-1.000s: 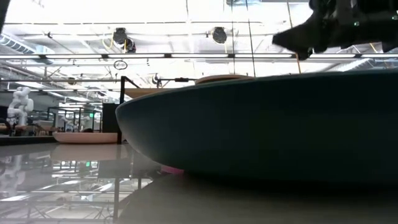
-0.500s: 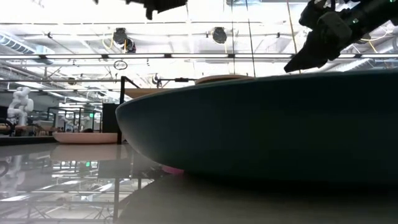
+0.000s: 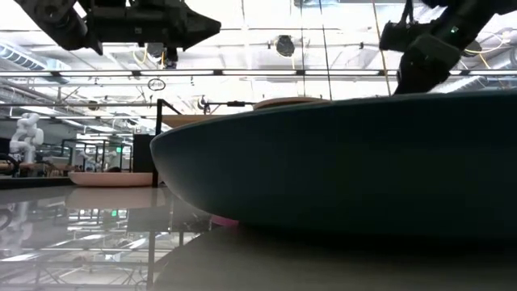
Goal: Place and stack plates onto a shelf
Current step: Stack the top black plate on top of the brown plate on the shelf
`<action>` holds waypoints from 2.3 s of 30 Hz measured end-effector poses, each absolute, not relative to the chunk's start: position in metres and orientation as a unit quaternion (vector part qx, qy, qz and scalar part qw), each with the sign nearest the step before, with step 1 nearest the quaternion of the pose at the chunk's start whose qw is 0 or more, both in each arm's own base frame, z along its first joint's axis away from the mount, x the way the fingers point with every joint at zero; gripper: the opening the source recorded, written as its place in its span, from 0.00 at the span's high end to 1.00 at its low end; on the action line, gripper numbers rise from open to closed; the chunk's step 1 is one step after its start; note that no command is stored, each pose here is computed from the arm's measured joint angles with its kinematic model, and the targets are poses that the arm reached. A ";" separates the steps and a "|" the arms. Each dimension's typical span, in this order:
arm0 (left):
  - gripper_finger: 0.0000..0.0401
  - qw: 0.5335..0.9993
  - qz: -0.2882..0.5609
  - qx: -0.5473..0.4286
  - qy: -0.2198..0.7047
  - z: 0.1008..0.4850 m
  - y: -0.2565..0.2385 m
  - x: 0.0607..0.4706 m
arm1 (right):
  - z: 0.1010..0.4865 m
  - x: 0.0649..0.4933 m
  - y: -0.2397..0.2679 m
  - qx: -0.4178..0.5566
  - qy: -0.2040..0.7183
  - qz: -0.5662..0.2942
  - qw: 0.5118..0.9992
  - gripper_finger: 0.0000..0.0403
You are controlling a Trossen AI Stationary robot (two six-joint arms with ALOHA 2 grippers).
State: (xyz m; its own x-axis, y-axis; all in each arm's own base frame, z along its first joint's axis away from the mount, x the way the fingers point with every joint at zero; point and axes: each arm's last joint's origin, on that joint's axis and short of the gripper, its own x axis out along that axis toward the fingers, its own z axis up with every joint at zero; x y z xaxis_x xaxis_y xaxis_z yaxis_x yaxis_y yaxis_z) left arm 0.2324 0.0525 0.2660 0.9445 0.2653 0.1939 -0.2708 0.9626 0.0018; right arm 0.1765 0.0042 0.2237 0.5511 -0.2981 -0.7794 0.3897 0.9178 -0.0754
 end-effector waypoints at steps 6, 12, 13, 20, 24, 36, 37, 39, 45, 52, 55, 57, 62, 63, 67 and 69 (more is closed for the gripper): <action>0.80 0.986 0.134 0.018 -0.096 0.266 0.052 0.232 | 0.204 0.189 0.011 0.089 0.509 -0.126 0.847 0.80; 0.80 0.987 0.129 0.016 -0.096 0.266 0.050 0.233 | 0.189 0.193 0.018 0.136 0.569 -0.079 0.807 0.80; 0.80 0.987 0.128 0.016 -0.094 0.266 0.049 0.233 | 0.187 0.193 0.019 0.139 0.572 -0.077 0.805 0.80; 0.80 0.988 0.123 0.015 -0.093 0.265 0.047 0.234 | 0.182 0.194 0.033 0.149 0.586 -0.077 0.793 0.80; 0.80 0.988 0.123 0.015 -0.092 0.265 0.047 0.234 | 0.182 0.193 0.043 0.164 0.581 -0.079 0.793 0.80; 0.80 0.988 0.123 0.015 -0.092 0.265 0.047 0.234 | 0.182 0.185 0.067 0.176 0.585 -0.082 0.787 0.80; 0.80 0.988 0.123 0.015 -0.092 0.265 0.047 0.234 | 0.182 0.185 0.069 0.175 0.585 -0.081 0.787 0.80; 0.80 0.988 0.123 0.015 -0.092 0.265 0.047 0.234 | 0.182 0.184 0.071 0.171 0.583 -0.084 0.790 0.80; 0.80 0.988 0.123 0.012 -0.091 0.265 0.047 0.234 | 0.181 0.184 0.075 0.160 0.572 -0.099 0.799 0.80; 0.80 0.989 0.121 0.005 -0.090 0.265 0.047 0.234 | 0.166 0.191 0.082 0.129 0.594 -0.091 0.789 0.80; 0.80 0.989 0.121 0.004 -0.089 0.265 0.047 0.234 | 0.158 0.193 0.084 0.116 0.609 -0.093 0.779 0.80; 0.80 0.989 0.121 0.003 -0.089 0.264 0.047 0.234 | 0.153 0.194 0.085 0.111 0.616 -0.097 0.774 0.80; 0.80 0.989 0.121 0.003 -0.086 0.264 0.047 0.234 | 0.146 0.195 0.085 0.110 0.629 -0.111 0.762 0.80; 0.80 0.989 0.121 0.003 -0.086 0.264 0.047 0.234 | 0.146 0.195 0.085 0.109 0.630 -0.112 0.760 0.81; 0.80 0.989 0.121 0.003 -0.085 0.264 0.047 0.234 | 0.145 0.194 0.085 0.099 0.635 -0.115 0.757 0.90; 0.80 0.989 0.121 0.003 -0.085 0.264 0.047 0.234 | 0.146 0.194 0.085 0.094 0.634 -0.115 0.759 0.95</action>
